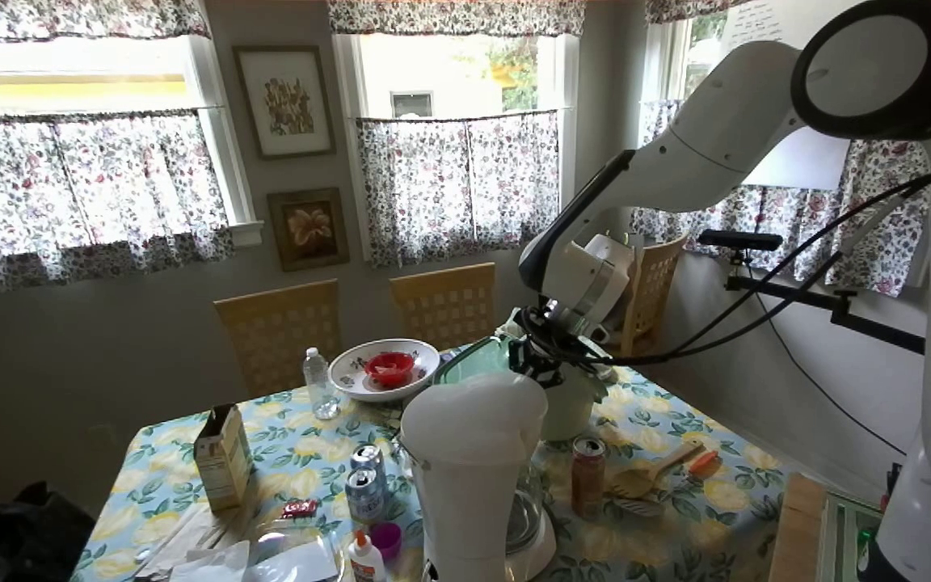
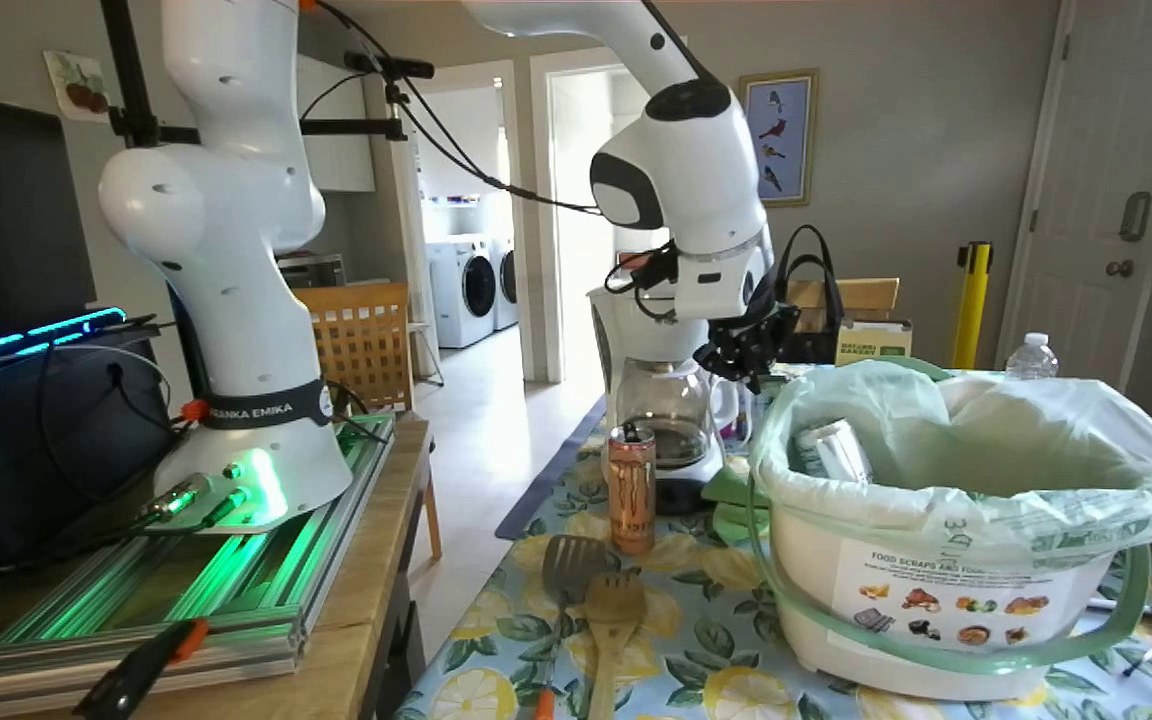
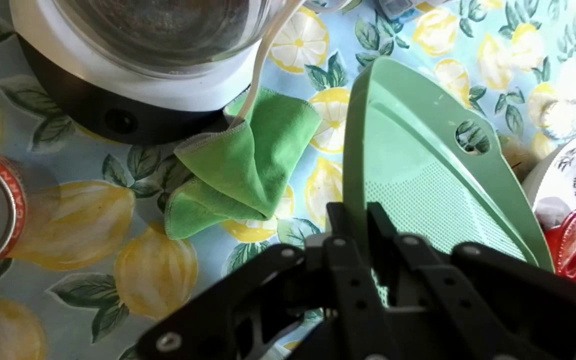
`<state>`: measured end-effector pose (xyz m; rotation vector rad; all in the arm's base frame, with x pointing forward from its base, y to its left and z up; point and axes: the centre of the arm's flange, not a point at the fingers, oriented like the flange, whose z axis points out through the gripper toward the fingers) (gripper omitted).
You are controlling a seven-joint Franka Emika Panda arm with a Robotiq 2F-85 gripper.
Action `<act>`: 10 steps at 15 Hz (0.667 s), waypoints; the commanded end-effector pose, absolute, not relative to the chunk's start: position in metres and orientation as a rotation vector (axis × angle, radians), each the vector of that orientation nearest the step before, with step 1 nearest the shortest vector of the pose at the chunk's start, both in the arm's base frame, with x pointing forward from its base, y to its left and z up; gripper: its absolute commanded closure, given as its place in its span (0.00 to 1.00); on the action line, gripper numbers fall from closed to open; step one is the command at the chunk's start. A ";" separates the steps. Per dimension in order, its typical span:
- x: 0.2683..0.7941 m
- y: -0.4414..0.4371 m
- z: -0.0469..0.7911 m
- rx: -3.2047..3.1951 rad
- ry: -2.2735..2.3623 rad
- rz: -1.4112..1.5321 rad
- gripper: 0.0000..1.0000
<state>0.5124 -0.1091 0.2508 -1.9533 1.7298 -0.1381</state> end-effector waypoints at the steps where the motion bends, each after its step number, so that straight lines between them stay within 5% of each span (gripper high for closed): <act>1: 0.503 -0.110 0.262 -1.867 1.734 -0.118 0.97; 10: 0.506 -0.118 0.281 -1.829 1.765 -0.137 0.97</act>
